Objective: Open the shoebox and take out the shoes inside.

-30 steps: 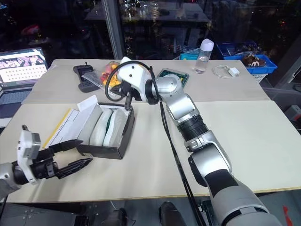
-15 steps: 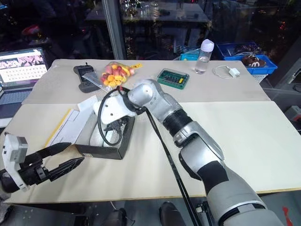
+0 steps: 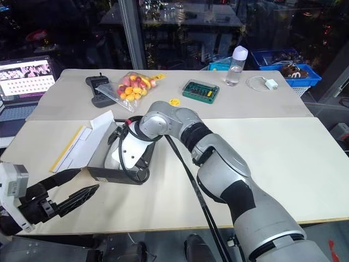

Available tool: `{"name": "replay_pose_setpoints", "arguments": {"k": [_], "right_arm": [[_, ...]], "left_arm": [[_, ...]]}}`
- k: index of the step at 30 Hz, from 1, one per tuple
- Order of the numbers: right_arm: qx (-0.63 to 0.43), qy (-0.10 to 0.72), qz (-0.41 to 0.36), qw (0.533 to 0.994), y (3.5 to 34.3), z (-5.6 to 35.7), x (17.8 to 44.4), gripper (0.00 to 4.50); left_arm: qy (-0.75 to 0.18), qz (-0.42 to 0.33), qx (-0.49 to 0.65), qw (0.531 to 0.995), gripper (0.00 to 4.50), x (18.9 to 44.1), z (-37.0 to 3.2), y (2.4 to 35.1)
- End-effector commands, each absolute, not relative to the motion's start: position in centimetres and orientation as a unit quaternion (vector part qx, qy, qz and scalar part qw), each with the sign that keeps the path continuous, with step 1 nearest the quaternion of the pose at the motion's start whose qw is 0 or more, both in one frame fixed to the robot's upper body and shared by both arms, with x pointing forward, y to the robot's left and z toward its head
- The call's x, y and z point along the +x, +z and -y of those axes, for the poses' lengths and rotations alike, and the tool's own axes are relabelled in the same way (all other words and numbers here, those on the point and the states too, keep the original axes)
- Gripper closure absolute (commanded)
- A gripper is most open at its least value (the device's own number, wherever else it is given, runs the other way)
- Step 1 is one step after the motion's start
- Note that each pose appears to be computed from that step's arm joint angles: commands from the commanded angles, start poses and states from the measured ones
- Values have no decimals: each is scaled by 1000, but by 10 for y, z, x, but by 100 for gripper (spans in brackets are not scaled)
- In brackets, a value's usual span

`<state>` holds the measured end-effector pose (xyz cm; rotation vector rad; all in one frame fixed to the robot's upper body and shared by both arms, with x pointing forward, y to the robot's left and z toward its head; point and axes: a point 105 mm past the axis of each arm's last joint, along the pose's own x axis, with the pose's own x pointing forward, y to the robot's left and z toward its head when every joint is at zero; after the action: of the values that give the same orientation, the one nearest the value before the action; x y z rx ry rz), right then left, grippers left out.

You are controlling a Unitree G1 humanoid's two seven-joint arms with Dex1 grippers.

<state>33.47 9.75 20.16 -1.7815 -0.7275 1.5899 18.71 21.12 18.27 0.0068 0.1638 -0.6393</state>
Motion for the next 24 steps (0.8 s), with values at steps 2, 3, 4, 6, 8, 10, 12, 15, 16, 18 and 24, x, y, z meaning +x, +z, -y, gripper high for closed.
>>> {"name": "replay_pose_setpoints", "arguments": {"k": [2, 3, 4, 6, 8, 10, 12, 15, 16, 18, 24], "right_arm": [[-688, 597, 284, 298, 223, -93, 334, 97], [-690, 597, 282, 296, 225, -92, 335, 97], [-691, 598, 280, 295, 226, -91, 335, 97], [-699, 594, 275, 288, 226, -89, 337, 97], [-699, 597, 268, 288, 225, -88, 338, 97], [-701, 596, 265, 289, 224, -87, 339, 97], [-705, 593, 262, 286, 223, -86, 340, 97], [-712, 594, 256, 274, 213, -84, 341, 97], [-713, 596, 254, 269, 207, -84, 340, 97], [-714, 599, 252, 262, 199, -85, 339, 97], [-727, 604, 229, 234, 159, -81, 341, 97]], "left_arm": [[-320, -66, 12, 945, 0, 191, -203, 193], [-321, -65, 12, 945, 0, 192, -201, 194], [-321, -64, 11, 945, 0, 193, -200, 195], [-322, -62, 11, 945, 0, 195, -197, 197], [-324, -60, 9, 944, 0, 196, -195, 199], [-325, -59, 9, 944, 0, 197, -195, 202], [-325, -60, 9, 944, 0, 197, -196, 203], [-326, -60, 8, 944, 0, 198, -197, 204], [-326, -60, 8, 944, 0, 197, -198, 204], [-326, -60, 8, 943, 0, 197, -198, 204], [-325, -62, 4, 944, 0, 194, -198, 201]]}}
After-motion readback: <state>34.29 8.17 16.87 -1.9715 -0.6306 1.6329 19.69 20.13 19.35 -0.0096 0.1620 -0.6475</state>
